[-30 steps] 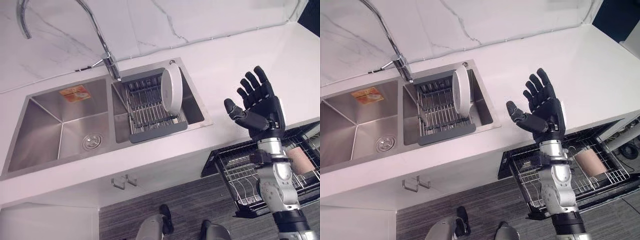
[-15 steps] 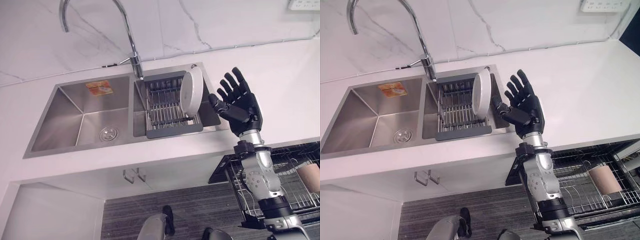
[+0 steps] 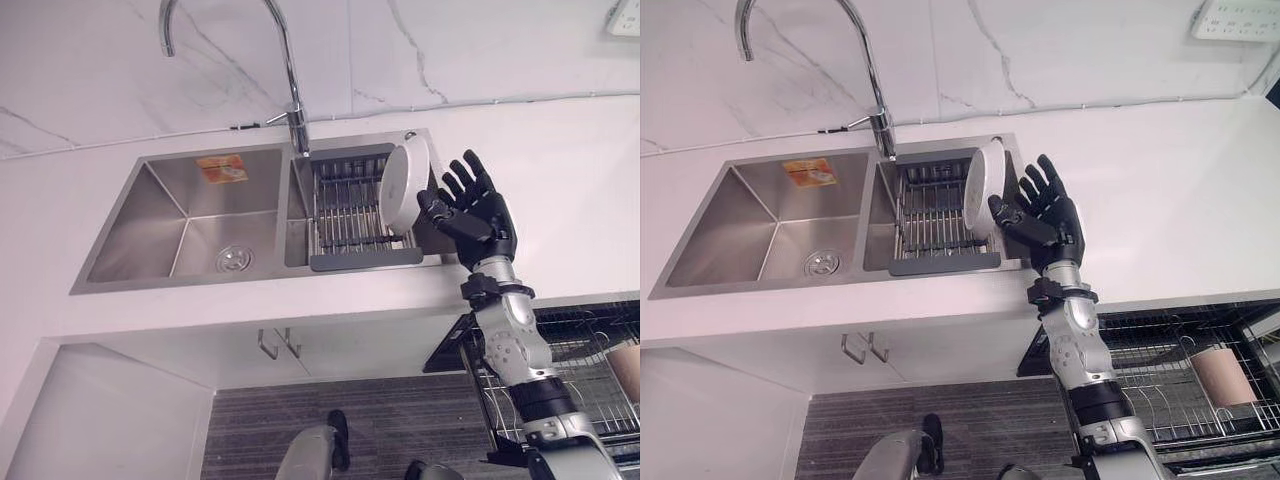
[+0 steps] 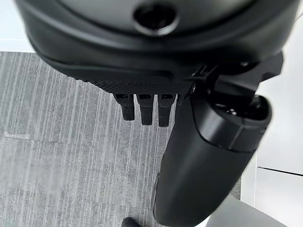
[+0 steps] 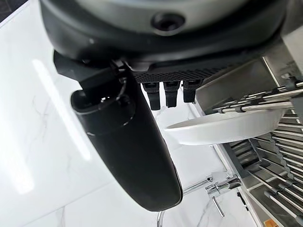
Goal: Place the dishes in the dishwasher.
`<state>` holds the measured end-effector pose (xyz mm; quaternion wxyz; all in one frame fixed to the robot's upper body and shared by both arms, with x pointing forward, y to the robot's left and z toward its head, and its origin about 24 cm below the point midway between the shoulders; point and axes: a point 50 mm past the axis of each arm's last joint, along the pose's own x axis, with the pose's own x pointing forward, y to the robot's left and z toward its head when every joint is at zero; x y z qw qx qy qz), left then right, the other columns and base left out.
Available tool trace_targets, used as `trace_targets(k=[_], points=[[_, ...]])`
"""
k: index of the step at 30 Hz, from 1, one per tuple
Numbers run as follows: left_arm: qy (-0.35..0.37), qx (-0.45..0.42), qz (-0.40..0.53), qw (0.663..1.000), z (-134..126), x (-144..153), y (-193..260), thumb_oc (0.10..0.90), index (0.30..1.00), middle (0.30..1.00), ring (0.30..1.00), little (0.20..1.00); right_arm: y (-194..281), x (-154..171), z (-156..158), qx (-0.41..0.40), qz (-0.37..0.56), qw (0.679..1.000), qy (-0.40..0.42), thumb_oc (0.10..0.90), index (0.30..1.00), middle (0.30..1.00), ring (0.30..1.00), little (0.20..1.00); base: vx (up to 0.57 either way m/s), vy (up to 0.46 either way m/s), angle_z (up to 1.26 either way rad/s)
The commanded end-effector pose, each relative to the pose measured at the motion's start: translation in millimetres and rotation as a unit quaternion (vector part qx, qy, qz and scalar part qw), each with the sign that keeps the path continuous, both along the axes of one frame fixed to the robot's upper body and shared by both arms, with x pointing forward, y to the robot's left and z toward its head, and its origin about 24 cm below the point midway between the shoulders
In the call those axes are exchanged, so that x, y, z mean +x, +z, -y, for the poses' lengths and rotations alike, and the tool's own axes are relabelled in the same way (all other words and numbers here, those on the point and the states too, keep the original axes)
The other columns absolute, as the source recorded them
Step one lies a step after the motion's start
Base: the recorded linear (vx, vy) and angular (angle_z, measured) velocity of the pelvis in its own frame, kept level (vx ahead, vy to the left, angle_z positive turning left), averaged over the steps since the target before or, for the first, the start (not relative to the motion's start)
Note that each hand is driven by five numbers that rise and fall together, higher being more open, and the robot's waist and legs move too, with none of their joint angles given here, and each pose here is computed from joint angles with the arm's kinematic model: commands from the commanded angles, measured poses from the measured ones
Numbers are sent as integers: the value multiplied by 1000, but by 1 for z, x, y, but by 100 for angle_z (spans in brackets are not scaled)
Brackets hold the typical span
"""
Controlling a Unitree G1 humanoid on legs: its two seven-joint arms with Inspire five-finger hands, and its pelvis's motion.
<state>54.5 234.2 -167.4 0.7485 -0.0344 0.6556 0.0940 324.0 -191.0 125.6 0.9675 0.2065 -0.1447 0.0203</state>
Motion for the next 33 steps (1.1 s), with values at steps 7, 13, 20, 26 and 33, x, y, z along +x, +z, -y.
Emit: trace_targets(k=[7, 13, 20, 26, 33], points=[[-61, 26, -17, 998, -10, -16, 1, 800, 900, 900, 900, 900, 55, 15, 22, 18, 108, 993, -33, 800, 900, 900, 900, 900, 35, -25, 11], [-69, 27, -12, 997, -9, -13, 1, 800, 900, 900, 900, 900, 56, 19, 24, 28, 100, 994, -38, 800, 900, 900, 900, 900, 42, -20, 3], [-72, 23, -10, 997, -9, -12, 1, 800, 900, 900, 900, 900, 57, 23, 25, 31, 98, 994, -35, 800, 900, 900, 900, 900, 39, 5, 6], [-71, 23, -13, 997, -9, -13, 1, 800, 900, 900, 900, 900, 55, 25, 25, 31, 92, 995, -36, 800, 900, 900, 900, 900, 36, -4, 8], [-72, 25, -16, 997, -10, -16, 1, 800, 900, 900, 900, 900, 54, 29, 28, 24, 80, 996, -39, 800, 900, 900, 900, 900, 31, -5, 3]])
